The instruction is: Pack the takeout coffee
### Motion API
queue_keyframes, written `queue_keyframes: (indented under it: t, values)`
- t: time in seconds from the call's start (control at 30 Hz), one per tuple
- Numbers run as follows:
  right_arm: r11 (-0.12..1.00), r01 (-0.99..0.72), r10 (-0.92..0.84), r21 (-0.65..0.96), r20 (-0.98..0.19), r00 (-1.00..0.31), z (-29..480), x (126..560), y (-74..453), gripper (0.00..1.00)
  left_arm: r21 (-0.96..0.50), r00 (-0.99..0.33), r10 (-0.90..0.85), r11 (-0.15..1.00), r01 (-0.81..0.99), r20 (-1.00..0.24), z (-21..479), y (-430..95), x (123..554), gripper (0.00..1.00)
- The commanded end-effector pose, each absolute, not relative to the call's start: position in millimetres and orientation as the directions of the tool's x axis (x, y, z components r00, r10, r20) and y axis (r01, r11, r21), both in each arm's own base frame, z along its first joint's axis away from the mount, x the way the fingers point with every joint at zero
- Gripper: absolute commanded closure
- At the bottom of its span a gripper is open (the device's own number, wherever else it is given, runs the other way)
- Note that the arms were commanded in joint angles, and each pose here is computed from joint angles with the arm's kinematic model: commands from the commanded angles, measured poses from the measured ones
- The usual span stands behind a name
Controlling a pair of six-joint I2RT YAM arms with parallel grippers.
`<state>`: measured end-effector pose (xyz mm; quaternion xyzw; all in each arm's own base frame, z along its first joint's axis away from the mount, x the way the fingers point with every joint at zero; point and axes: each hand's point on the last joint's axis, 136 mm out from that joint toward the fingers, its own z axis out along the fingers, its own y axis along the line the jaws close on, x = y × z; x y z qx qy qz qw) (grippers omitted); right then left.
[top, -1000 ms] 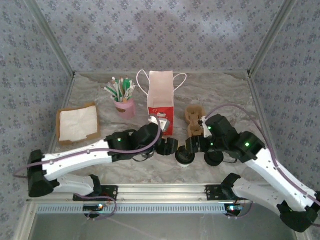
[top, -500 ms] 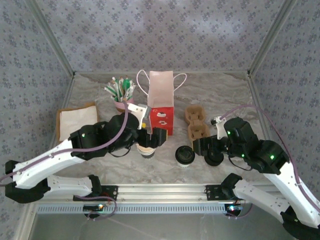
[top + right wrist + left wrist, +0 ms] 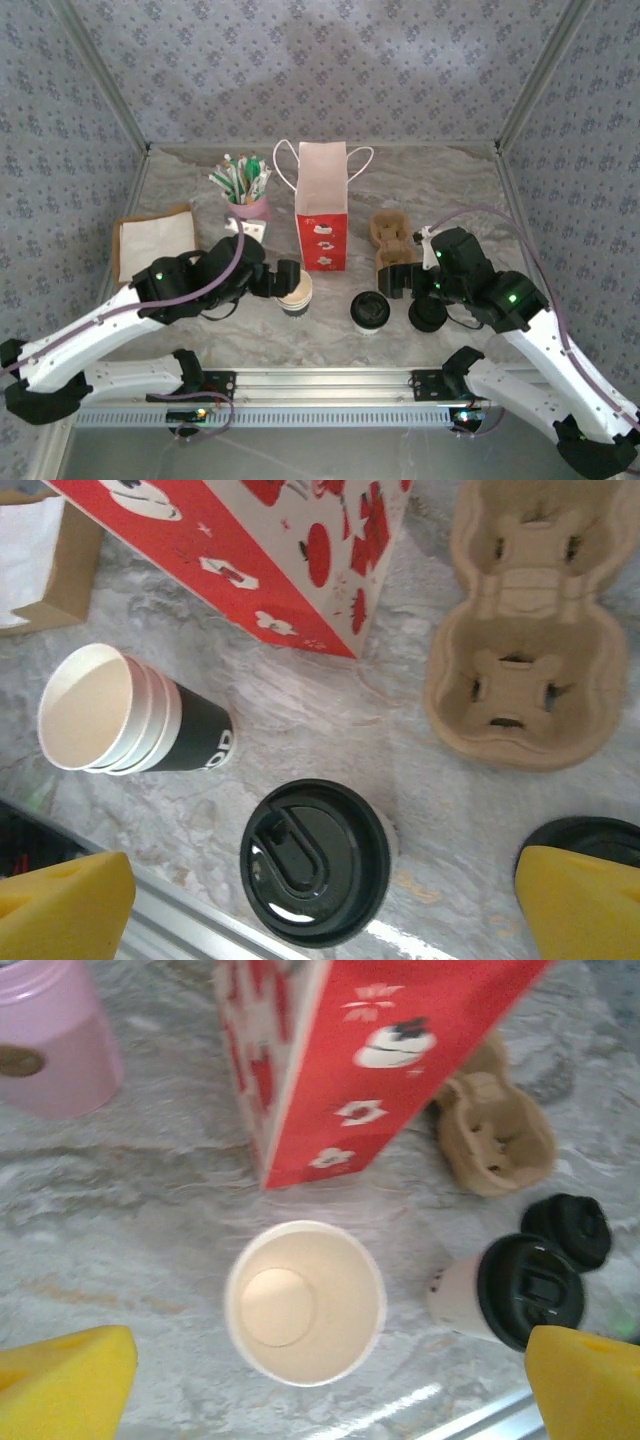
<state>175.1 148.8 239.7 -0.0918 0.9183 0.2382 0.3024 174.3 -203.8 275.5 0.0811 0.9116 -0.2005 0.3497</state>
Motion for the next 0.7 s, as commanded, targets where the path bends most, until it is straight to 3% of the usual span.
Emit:
queue_keyframes:
  t: [0.0, 0.17, 0.4, 0.53, 0.67]
  values:
    - [0.783, -0.421, -0.058, 0.457, -0.621, -0.782, 246, 172, 170, 0.0, -0.378, -0.769, -0.061, 0.893, 0.242, -0.636, 271, -191, 171, 0.01]
    - [0.754, -0.451, -0.098, 0.477, -0.597, -0.796, 235, 169, 176, 0.01, -0.396, -0.788, -0.085, 0.894, 0.211, -0.61, 256, -183, 171, 0.0]
    - [0.838, -0.373, -0.1, 0.399, -0.56, -0.823, 212, 175, 158, 0.06, -0.391, -0.817, -0.063, 0.897, 0.206, -0.574, 237, -196, 178, 0.02]
    - [0.897, -0.305, -0.101, 0.32, -0.522, -0.847, 196, 182, 142, 0.11, -0.382, -0.829, -0.027, 0.895, 0.229, -0.559, 234, -214, 182, 0.09]
    - [0.915, -0.27, -0.102, 0.3, -0.476, -0.874, 186, 189, 142, 0.23, -0.364, -0.827, 0.009, 0.895, 0.257, -0.562, 237, -231, 184, 0.14]
